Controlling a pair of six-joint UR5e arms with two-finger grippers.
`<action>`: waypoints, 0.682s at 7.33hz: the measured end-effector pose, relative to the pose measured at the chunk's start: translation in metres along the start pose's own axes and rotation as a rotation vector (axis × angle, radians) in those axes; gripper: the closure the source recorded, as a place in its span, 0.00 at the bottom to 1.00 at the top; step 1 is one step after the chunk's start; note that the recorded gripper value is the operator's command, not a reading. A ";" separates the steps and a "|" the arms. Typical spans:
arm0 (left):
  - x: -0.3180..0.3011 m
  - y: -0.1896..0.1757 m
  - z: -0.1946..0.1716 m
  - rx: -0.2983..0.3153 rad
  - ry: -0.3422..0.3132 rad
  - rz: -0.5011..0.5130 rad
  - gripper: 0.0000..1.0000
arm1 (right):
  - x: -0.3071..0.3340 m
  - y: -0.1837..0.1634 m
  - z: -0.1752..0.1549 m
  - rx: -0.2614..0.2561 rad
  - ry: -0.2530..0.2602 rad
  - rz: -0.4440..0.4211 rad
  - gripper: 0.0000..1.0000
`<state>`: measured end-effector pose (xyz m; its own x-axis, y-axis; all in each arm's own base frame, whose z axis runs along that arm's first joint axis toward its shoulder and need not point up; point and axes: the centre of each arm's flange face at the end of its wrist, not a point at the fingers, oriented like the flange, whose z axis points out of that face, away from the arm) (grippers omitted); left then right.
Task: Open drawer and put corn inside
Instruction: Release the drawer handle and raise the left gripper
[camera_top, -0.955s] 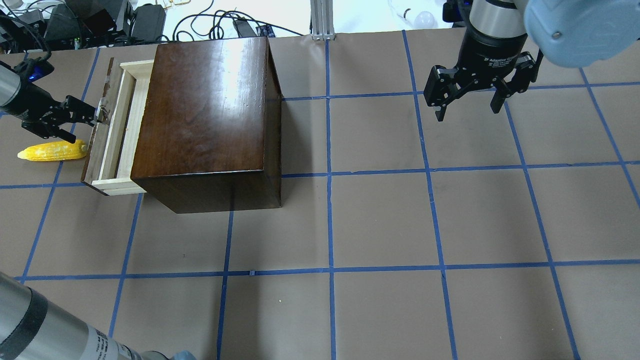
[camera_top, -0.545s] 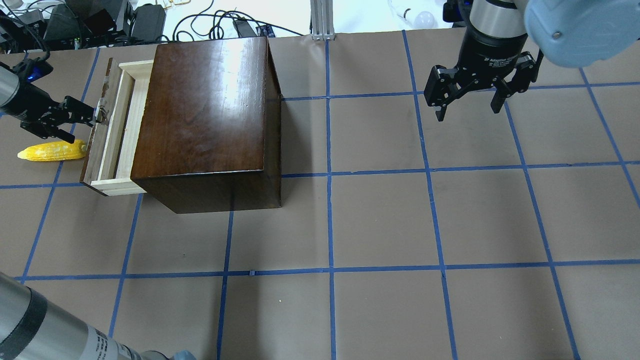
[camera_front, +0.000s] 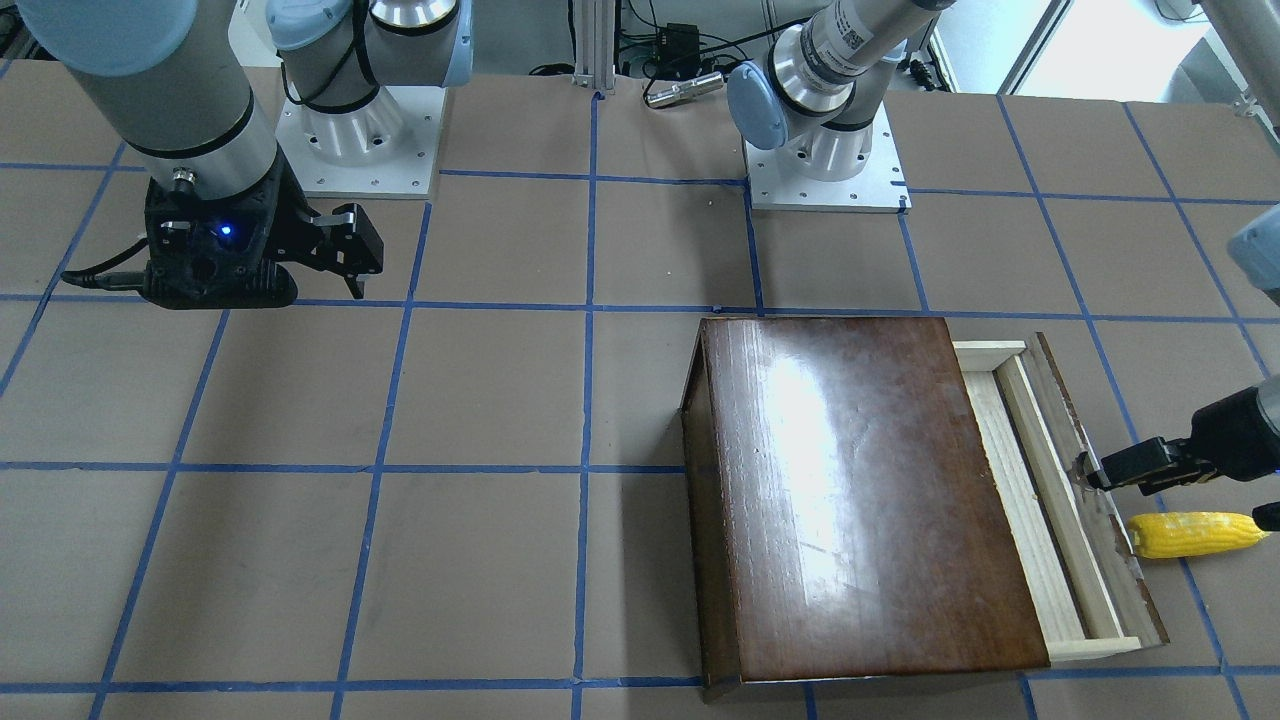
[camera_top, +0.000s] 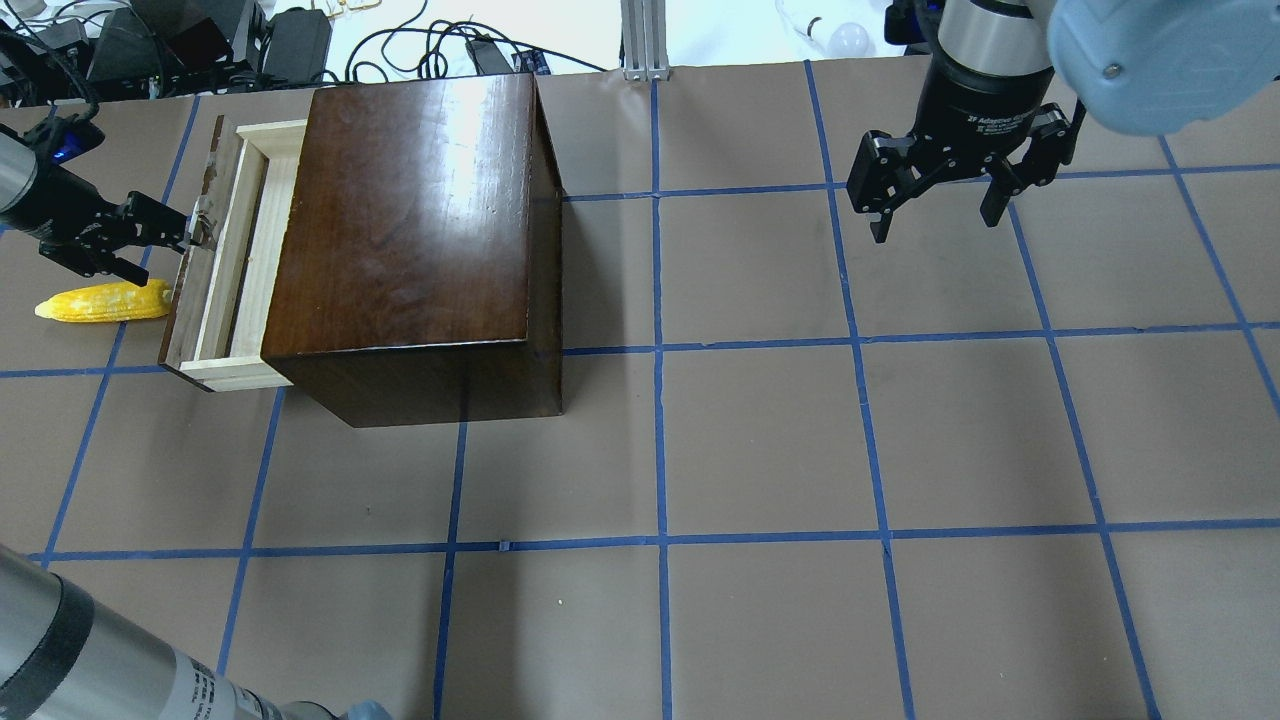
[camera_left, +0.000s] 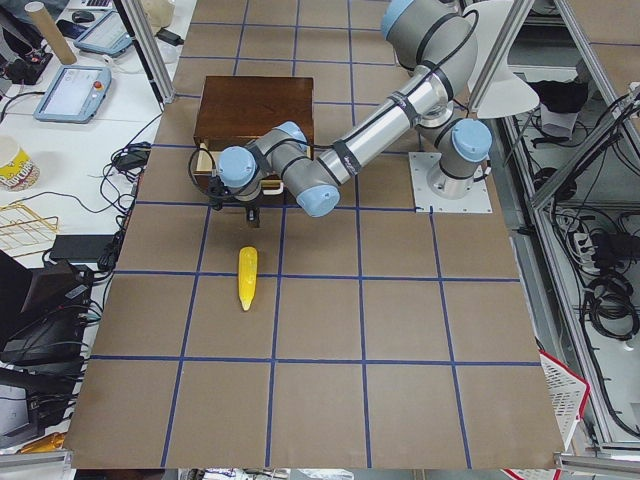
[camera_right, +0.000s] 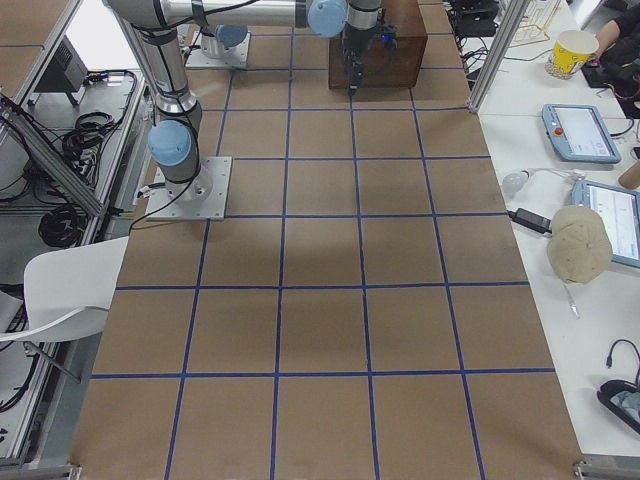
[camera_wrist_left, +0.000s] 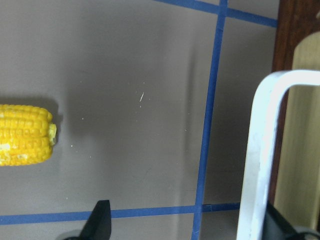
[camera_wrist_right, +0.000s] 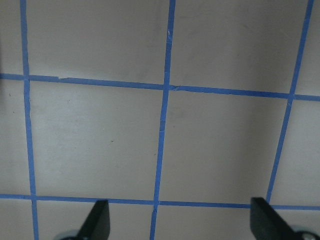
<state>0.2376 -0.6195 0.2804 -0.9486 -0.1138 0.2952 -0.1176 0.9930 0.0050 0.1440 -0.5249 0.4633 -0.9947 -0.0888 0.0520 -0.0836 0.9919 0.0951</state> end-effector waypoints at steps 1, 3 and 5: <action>0.000 0.000 0.000 -0.003 -0.008 0.001 0.00 | 0.000 0.000 0.000 0.000 0.000 0.000 0.00; -0.002 0.002 -0.002 -0.013 -0.029 0.001 0.00 | 0.000 0.000 0.000 -0.001 -0.001 0.001 0.00; 0.001 0.003 -0.009 -0.007 -0.039 0.004 0.00 | 0.000 0.000 0.000 -0.001 -0.001 0.000 0.00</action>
<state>0.2393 -0.6164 0.2890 -0.9599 -0.1112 0.2574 -0.1122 0.9936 0.0109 0.1438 -0.5249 0.4632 -0.9948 -0.0884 0.0514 -0.0832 0.9919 0.0957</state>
